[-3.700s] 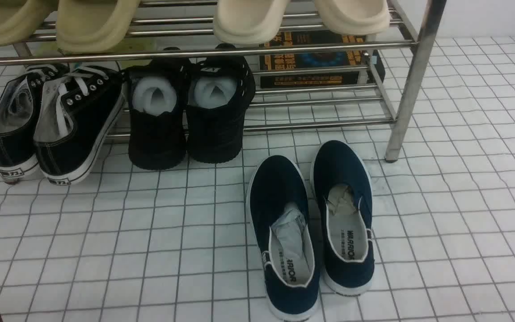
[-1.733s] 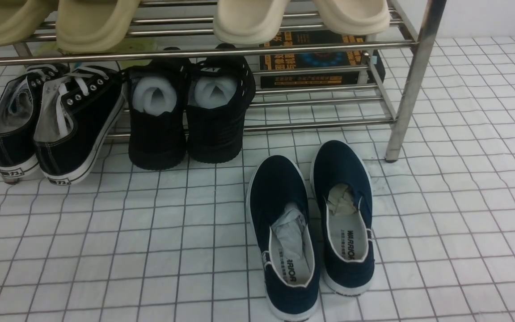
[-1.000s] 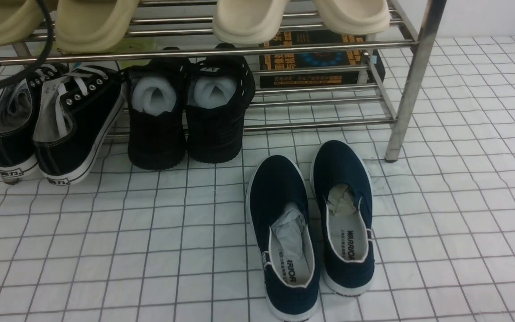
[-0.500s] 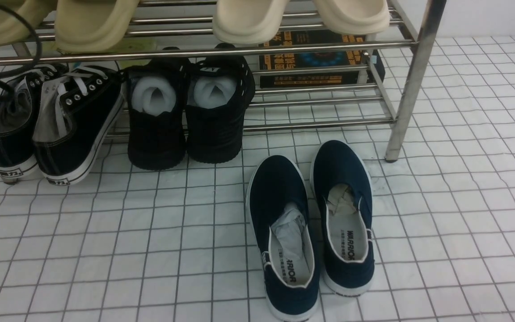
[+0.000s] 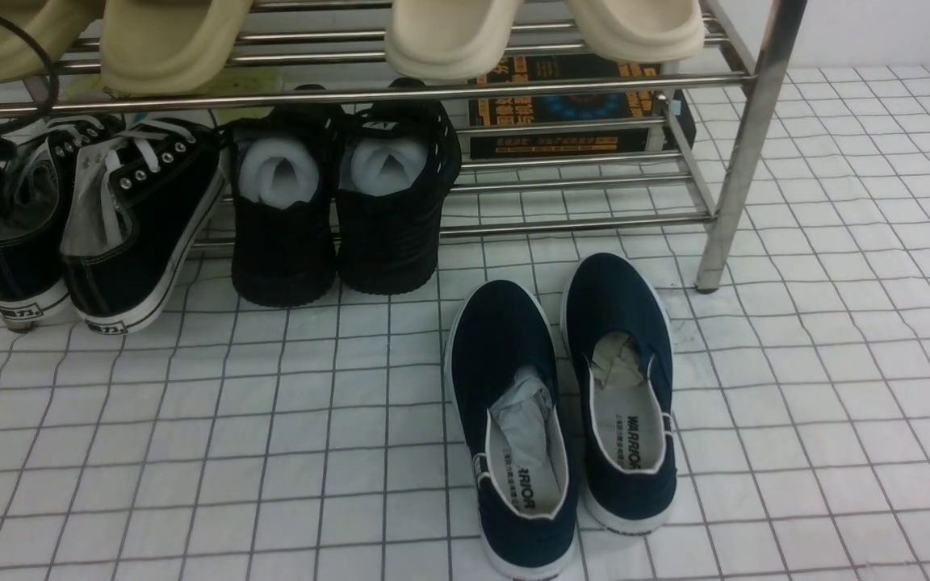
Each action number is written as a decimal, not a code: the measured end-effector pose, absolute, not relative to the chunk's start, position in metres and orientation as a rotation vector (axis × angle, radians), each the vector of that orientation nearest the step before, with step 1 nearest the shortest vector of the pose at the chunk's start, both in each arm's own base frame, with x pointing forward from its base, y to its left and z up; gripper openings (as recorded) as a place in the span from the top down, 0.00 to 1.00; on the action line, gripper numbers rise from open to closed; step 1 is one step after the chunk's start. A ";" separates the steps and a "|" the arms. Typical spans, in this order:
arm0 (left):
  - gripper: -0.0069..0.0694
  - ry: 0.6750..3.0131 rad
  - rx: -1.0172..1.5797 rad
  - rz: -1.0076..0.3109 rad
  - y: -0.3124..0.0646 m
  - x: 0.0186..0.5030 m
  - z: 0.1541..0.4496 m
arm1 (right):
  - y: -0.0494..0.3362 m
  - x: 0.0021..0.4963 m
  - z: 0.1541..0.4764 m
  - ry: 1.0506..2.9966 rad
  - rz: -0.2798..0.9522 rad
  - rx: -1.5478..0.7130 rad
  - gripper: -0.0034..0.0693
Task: Take the shoes off the shelf with your hand from the white checkered tablecloth.
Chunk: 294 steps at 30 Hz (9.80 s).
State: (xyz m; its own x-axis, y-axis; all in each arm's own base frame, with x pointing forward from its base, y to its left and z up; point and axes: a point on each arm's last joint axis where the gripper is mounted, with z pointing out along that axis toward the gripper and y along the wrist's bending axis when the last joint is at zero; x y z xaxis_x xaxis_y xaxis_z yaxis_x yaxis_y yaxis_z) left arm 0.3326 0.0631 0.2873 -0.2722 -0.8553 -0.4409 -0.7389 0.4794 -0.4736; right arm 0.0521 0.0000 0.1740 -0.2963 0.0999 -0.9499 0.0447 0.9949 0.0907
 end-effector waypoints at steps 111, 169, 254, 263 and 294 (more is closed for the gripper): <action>0.42 2.517 -0.463 0.092 0.022 0.354 0.247 | 0.000 0.052 0.174 1.872 0.053 0.105 0.62; 0.76 2.563 -0.406 0.145 0.018 0.347 0.267 | 0.000 0.052 0.174 1.872 0.053 0.105 0.62; 0.78 2.838 -0.208 -0.021 0.001 0.252 0.241 | 0.000 0.052 0.174 1.872 0.052 0.106 0.62; 0.58 2.736 -0.197 -0.028 0.001 0.229 0.292 | 0.000 0.052 0.174 1.872 0.052 0.106 0.62; 0.90 1.827 -0.109 -0.261 -0.011 0.072 0.234 | 0.000 0.052 0.174 1.872 0.052 0.106 0.62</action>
State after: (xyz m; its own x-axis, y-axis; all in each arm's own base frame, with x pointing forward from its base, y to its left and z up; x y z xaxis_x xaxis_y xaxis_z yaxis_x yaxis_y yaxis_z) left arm 0.0720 -0.0111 0.2336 -0.2697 -0.2101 -0.9397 0.0618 0.9701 -0.2346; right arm 0.0521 -0.0001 0.1740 -0.2961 0.0997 -0.9499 0.0466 0.9949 0.0899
